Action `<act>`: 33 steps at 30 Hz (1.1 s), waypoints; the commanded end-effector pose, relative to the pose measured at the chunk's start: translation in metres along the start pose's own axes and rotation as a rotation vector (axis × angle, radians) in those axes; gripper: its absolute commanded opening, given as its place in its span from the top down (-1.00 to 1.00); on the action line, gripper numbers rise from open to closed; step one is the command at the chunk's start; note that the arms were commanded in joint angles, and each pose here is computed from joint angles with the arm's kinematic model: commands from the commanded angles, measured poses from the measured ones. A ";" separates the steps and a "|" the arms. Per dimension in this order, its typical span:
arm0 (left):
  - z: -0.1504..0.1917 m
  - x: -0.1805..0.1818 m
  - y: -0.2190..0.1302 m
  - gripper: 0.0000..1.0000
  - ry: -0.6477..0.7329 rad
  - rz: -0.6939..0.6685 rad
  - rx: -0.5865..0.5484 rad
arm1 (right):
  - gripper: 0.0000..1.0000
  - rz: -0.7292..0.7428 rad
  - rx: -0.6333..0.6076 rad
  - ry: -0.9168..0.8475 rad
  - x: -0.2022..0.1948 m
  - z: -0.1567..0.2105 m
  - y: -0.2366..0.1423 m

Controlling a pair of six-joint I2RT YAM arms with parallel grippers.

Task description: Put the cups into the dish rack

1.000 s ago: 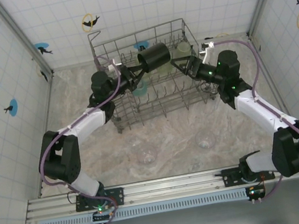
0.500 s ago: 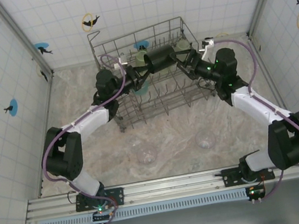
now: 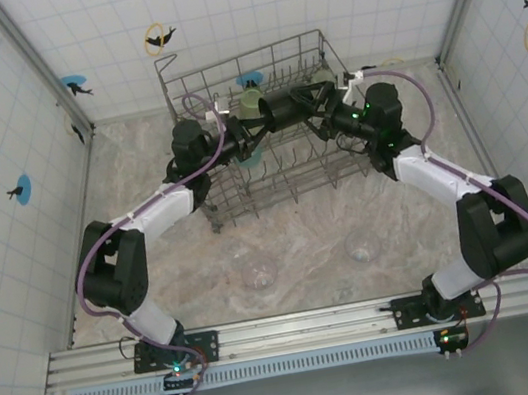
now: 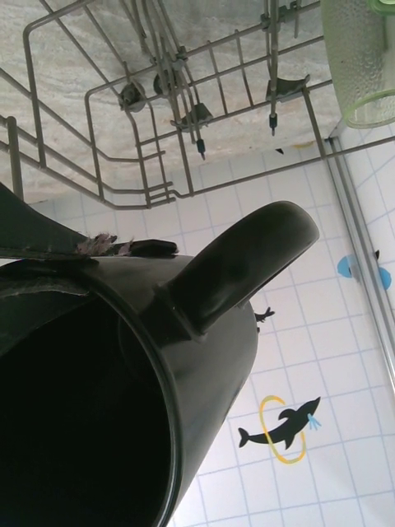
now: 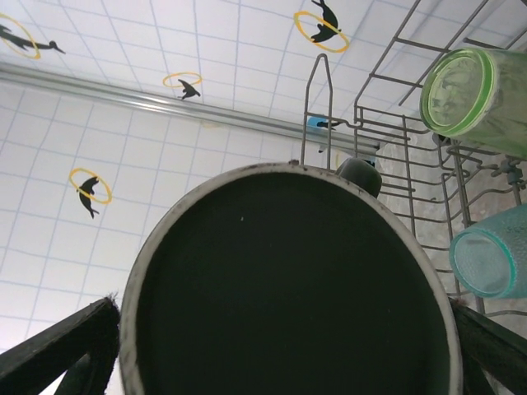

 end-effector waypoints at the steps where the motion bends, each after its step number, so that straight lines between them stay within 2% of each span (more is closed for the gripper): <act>1: 0.004 -0.013 0.012 1.00 0.083 0.061 0.040 | -0.96 -0.089 -0.020 -0.020 0.026 -0.002 0.006; 6: 0.010 -0.011 0.013 1.00 0.087 0.050 0.059 | -0.77 -0.114 -0.056 0.009 0.025 -0.004 0.005; 12: 0.014 -0.007 0.015 1.00 0.088 0.034 0.083 | 0.06 -0.139 -0.074 0.018 0.024 -0.004 0.003; 20: 0.012 -0.011 0.015 1.00 0.101 0.039 0.081 | 0.72 -0.163 -0.091 0.019 0.022 -0.003 -0.001; 24: 0.011 -0.012 0.014 0.75 0.104 0.029 0.076 | 0.98 -0.164 -0.102 0.000 0.024 -0.005 -0.003; 27: 0.010 -0.014 0.012 0.65 0.115 0.019 0.068 | 1.00 -0.157 -0.118 -0.009 0.022 -0.006 -0.004; 31: 0.009 -0.017 0.010 0.19 0.124 0.005 0.055 | 1.00 -0.158 -0.139 -0.028 0.023 -0.008 -0.008; 33: 0.008 -0.018 0.009 0.05 0.130 -0.001 0.051 | 1.00 -0.156 -0.155 -0.035 0.023 -0.011 -0.009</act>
Point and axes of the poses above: each hand's point on the last joint's axis, 136 mm out from that joint toward the fingers, its own y axis out along the fingers, its own x axis along the line the jaws close on, z = x × y, the point moved 6 cm from there along -y, back along the fingers, and after that the axes turned 11 degrees about y, right-handed, at the moved point
